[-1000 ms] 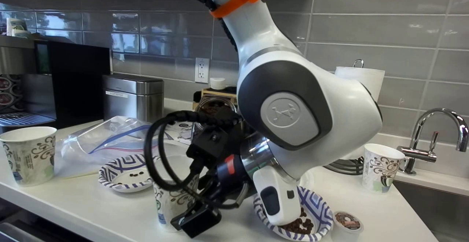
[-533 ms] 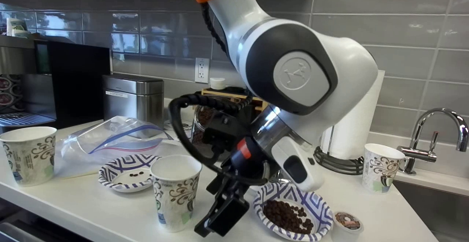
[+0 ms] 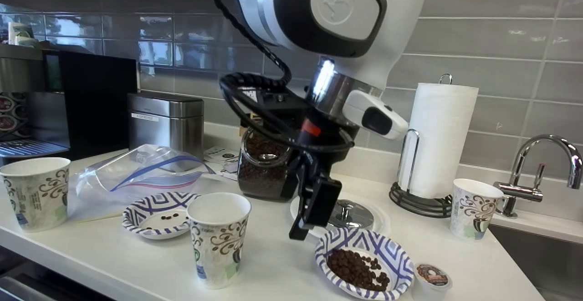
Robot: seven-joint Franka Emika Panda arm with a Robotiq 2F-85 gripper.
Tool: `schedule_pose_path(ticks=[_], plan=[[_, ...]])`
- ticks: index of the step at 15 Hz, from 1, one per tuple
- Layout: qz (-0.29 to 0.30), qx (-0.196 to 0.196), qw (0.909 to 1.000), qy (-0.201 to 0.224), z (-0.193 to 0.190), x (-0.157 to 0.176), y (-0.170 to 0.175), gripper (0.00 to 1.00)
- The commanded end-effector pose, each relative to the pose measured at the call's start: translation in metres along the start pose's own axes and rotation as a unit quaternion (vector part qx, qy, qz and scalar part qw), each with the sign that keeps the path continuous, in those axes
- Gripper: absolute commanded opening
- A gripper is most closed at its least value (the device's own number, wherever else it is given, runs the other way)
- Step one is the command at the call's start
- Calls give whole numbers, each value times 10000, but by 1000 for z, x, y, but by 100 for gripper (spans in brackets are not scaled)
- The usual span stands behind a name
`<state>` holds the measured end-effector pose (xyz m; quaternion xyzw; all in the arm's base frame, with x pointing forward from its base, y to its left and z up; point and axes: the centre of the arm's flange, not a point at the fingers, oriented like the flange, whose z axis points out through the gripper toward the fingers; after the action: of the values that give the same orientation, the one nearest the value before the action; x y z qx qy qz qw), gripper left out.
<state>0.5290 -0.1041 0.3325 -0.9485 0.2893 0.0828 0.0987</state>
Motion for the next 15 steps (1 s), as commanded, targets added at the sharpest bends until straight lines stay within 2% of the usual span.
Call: schedule_pose_path(ticks=[1, 5, 8, 12, 15], plan=[[-865, 118, 9951, 462, -36, -57, 0, 100], [-1807, 185, 9800, 816, -70, -102, 0, 100], [-2525, 220, 9618, 1039, -87, -133, -4, 100], [-3485, 156, 9286, 1263, -104, -163, -17, 100], [-4186, 113, 8968, 1425, -115, -177, -27, 100]])
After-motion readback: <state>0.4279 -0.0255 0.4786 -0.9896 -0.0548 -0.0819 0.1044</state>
